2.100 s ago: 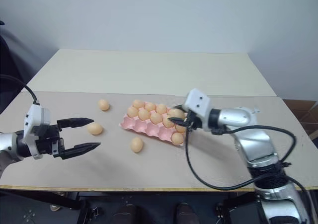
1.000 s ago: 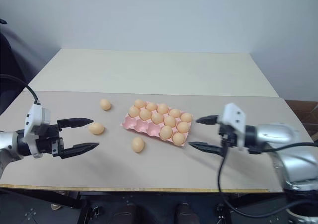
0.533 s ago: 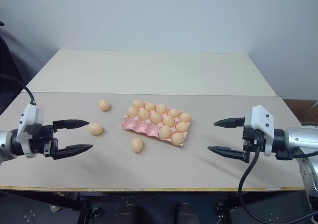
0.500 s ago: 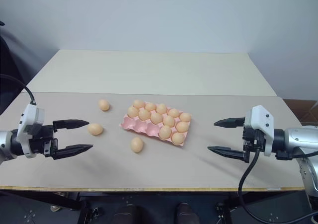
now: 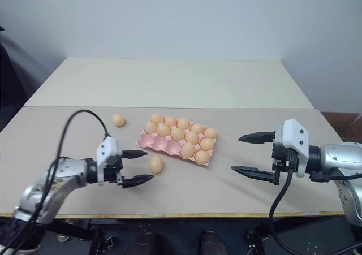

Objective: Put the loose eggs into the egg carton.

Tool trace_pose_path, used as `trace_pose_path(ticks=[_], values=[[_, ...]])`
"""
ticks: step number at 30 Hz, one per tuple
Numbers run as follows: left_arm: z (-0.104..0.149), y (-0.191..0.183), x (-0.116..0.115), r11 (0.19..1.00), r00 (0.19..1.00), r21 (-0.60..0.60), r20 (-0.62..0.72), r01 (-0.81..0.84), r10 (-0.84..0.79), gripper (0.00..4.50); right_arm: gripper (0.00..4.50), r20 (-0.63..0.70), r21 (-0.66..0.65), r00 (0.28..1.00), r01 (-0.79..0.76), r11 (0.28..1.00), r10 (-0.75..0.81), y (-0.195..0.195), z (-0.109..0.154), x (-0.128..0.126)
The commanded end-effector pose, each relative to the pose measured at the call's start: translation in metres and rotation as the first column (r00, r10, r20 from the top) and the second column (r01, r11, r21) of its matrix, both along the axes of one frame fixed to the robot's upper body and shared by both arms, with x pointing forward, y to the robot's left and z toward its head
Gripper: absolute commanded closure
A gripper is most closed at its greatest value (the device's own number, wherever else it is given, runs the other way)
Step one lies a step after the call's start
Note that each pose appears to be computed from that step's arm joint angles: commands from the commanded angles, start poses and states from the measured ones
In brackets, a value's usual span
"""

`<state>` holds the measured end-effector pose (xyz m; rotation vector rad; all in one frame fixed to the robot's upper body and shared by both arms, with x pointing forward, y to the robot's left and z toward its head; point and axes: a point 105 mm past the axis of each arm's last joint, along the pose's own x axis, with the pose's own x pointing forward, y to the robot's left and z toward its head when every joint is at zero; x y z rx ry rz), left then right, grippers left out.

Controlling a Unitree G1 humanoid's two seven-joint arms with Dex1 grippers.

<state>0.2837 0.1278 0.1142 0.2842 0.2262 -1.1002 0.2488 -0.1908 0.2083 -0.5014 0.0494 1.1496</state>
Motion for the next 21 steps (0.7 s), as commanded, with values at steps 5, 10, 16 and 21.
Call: trace_pose_path(ticks=[5, 10, 16, 21], values=[[-0.007, -0.008, 0.016, 0.997, 0.997, 0.046, 0.051, -0.059, 0.057, 0.00, 0.01, 0.049, 0.000, 0.999, -0.016, 1.000, 0.016, 0.005, 0.011, -0.008], [-0.009, -0.010, 0.020, 0.996, 0.995, 0.037, 0.050, -0.085, 0.083, 0.18, 0.00, 0.054, 0.006, 0.999, -0.010, 1.000, 0.010, 0.007, 0.012, -0.009], [-0.002, -0.005, 0.017, 0.996, 0.995, 0.013, 0.051, -0.084, 0.083, 1.90, 0.00, 0.052, 0.011, 0.999, -0.007, 1.000, 0.006, 0.007, 0.011, -0.009], [0.015, 0.013, 0.002, 0.999, 0.998, -0.015, 0.052, -0.031, 0.032, 2.11, 0.00, 0.053, 0.013, 0.999, -0.006, 1.000, 0.006, 0.007, 0.011, -0.008]])
